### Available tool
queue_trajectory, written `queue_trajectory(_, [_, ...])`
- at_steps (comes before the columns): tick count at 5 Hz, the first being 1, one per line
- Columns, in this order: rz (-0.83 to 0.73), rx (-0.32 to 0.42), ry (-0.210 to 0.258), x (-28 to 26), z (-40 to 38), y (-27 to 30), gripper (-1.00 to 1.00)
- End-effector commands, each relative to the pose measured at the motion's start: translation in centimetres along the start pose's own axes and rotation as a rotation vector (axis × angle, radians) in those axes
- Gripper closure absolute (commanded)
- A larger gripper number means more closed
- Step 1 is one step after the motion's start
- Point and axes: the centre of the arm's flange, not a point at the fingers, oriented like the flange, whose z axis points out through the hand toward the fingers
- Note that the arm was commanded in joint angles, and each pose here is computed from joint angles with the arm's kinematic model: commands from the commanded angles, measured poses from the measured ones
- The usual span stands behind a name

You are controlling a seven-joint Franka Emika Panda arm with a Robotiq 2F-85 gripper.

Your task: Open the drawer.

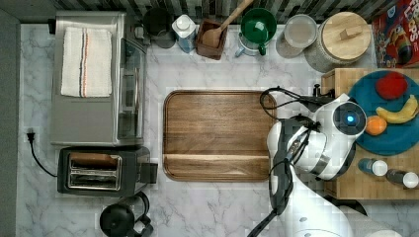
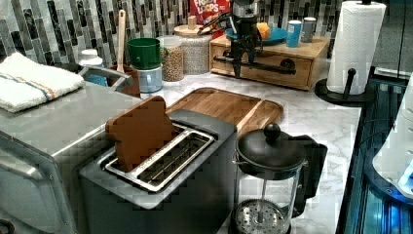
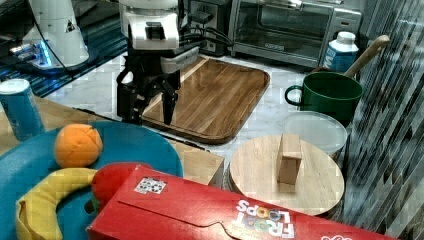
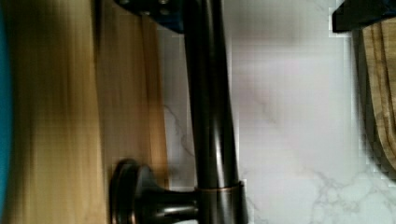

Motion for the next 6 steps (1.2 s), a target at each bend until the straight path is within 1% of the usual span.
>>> queue_trajectory(1, [-0.224,0.082,0.063,3.3,-1.7,-12.8,-1.0])
queue_trajectory(2, [-0.234,0.1,0.069,3.2,-1.1,-15.9,-1.0])
queue_trajectory(3, [-0.17,0.096,0.093,2.6,-0.3,-19.9,-1.0])
queue_trajectory(4, [-0.124,0.117,0.089,1.7,-0.3,-23.3,-1.0])
queue_trajectory(6, [-0.095,0.14,0.047,0.0,-1.1,-27.0,-1.0])
